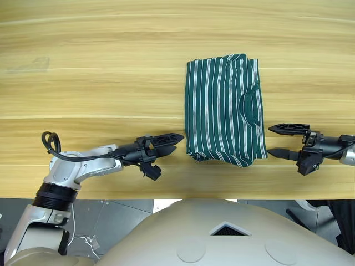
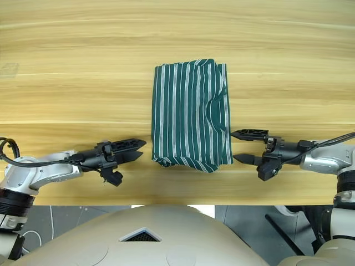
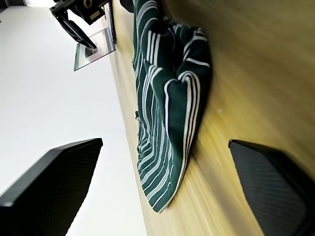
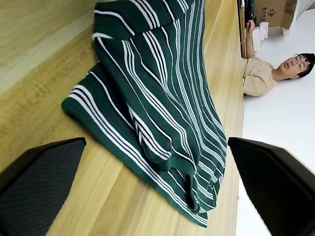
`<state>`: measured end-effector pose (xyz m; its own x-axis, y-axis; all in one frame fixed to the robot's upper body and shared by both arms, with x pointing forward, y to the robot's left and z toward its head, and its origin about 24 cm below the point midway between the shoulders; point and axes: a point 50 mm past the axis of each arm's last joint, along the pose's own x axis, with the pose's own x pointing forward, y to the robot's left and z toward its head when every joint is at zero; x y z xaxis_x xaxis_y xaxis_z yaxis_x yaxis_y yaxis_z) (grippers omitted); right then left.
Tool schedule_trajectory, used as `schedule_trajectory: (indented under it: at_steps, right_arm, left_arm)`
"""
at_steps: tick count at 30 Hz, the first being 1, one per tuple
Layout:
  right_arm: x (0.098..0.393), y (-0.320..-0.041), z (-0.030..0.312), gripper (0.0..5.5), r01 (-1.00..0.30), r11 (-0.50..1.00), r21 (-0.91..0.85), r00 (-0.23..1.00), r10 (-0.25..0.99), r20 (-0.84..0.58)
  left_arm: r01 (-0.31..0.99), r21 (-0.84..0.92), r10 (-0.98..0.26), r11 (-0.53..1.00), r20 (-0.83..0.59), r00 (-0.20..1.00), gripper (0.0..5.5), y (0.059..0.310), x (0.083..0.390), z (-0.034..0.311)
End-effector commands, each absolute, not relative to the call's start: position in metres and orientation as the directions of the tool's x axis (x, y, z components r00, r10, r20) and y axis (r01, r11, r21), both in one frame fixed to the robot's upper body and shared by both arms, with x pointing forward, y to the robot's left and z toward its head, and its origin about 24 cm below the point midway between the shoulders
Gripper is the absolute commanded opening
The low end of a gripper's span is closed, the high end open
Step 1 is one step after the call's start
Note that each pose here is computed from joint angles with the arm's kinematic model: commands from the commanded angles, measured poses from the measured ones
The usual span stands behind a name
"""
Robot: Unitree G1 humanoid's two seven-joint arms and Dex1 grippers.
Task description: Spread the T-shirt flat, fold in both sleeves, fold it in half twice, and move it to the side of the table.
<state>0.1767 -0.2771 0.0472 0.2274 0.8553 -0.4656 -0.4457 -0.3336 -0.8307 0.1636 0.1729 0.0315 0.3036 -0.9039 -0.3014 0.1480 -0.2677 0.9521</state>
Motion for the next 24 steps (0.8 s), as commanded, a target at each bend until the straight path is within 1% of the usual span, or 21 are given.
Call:
schedule_trajectory:
  at_steps: [1,4,6,8,16,20,24]
  right_arm:
    - [0.177,-0.273,0.041,5.37,-0.449,-0.367,-0.815,0.179,0.856,-0.484]
    - [0.18,-0.268,0.039,5.37,-0.432,-0.351,-0.831,0.175,0.871,-0.459]
    - [0.181,-0.267,0.038,5.37,-0.422,-0.351,-0.836,0.17,0.875,-0.453]
    - [0.182,-0.266,0.037,5.37,-0.417,-0.354,-0.837,0.162,0.878,-0.451]
    - [0.186,-0.256,0.026,5.37,-0.384,-0.334,-0.861,0.139,0.901,-0.411]
    - [0.187,-0.255,0.023,5.37,-0.377,-0.333,-0.864,0.129,0.905,-0.404]
    - [0.186,-0.256,0.02,5.4,-0.384,-0.329,-0.863,0.124,0.908,-0.401]
  left_arm:
    - [0.171,0.944,-0.909,-0.281,-0.319,0.27,4.76,0.168,0.163,0.025]
    - [0.172,0.954,-0.917,-0.245,-0.286,0.278,4.76,0.163,0.167,0.027]
    - [0.178,0.951,-0.914,-0.252,-0.294,0.279,4.76,0.165,0.168,0.025]
    - [0.199,0.944,-0.913,-0.264,-0.312,0.265,4.76,0.165,0.167,0.021]
    - [0.253,0.933,-0.928,-0.258,-0.312,0.205,4.76,0.152,0.17,0.01]
    - [0.287,0.916,-0.928,-0.281,-0.335,0.163,4.76,0.147,0.165,0.003]
    - [0.293,0.905,-0.924,-0.309,-0.359,0.134,4.03,0.146,0.162,0.0]
